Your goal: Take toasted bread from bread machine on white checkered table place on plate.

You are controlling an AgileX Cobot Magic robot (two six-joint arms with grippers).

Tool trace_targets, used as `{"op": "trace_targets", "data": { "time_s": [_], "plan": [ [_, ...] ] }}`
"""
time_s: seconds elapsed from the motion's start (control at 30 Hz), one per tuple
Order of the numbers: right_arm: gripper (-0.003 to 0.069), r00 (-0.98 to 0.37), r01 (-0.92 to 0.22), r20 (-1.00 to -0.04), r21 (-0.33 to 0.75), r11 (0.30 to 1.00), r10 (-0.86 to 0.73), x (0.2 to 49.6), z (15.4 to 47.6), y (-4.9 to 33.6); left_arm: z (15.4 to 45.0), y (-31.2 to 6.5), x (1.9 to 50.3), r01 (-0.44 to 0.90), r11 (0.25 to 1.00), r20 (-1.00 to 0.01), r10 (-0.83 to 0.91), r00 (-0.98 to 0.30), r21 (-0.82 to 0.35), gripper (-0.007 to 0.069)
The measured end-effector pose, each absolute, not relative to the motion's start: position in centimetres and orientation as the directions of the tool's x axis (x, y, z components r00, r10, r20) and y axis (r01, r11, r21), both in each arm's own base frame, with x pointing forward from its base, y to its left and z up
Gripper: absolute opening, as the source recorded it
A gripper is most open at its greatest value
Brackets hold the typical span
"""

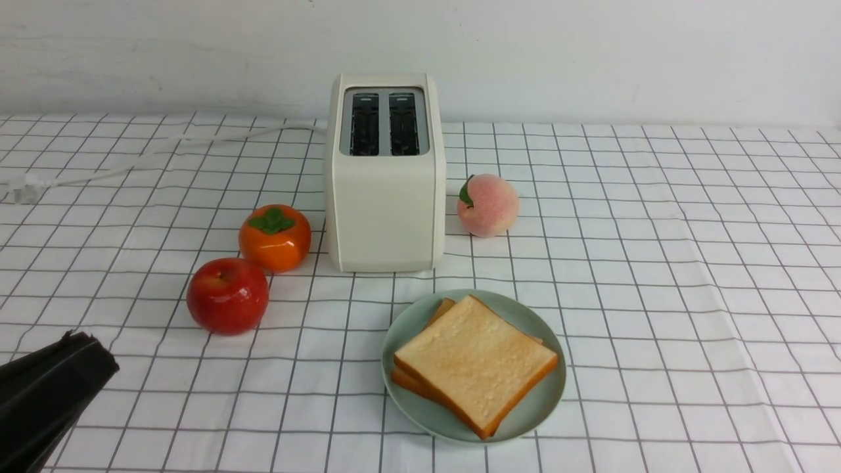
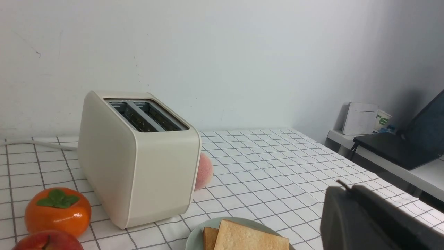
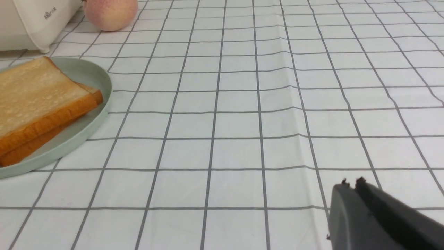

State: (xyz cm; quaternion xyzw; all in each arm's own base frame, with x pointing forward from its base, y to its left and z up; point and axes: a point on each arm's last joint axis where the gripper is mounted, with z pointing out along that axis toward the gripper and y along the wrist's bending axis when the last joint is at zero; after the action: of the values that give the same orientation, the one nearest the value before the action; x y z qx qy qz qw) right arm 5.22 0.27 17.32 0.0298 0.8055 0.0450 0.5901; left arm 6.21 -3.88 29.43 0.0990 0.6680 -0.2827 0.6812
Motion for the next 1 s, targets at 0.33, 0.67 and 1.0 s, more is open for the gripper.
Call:
{"op": "trace_targets", "data": {
  "time_s": [0.33,0.67,1.0],
  "plan": [
    [0.0032,-0.302,-0.005,-0.948,0.107,0.994,0.100,5.2,17.3,0.3,29.4,-3.9,6.2,0.517,0.821,-0.966,-0.253,-0.052,-0.243,-0.0010],
    [0.0042,-0.302,-0.005,-0.948,0.107,0.994,0.100,5.2,17.3,0.3,29.4,-3.9,6.2,0.517,0.821,-0.966,-0.253,-0.052,-0.243,-0.0004],
    [0.0056,-0.302,-0.005,-0.948,0.107,0.994,0.100,5.2,17.3,0.3,26.1,-2.3,7.5,0.329,0.911,-0.965,-0.262,-0.004,-0.249,-0.0013]
  ]
}}
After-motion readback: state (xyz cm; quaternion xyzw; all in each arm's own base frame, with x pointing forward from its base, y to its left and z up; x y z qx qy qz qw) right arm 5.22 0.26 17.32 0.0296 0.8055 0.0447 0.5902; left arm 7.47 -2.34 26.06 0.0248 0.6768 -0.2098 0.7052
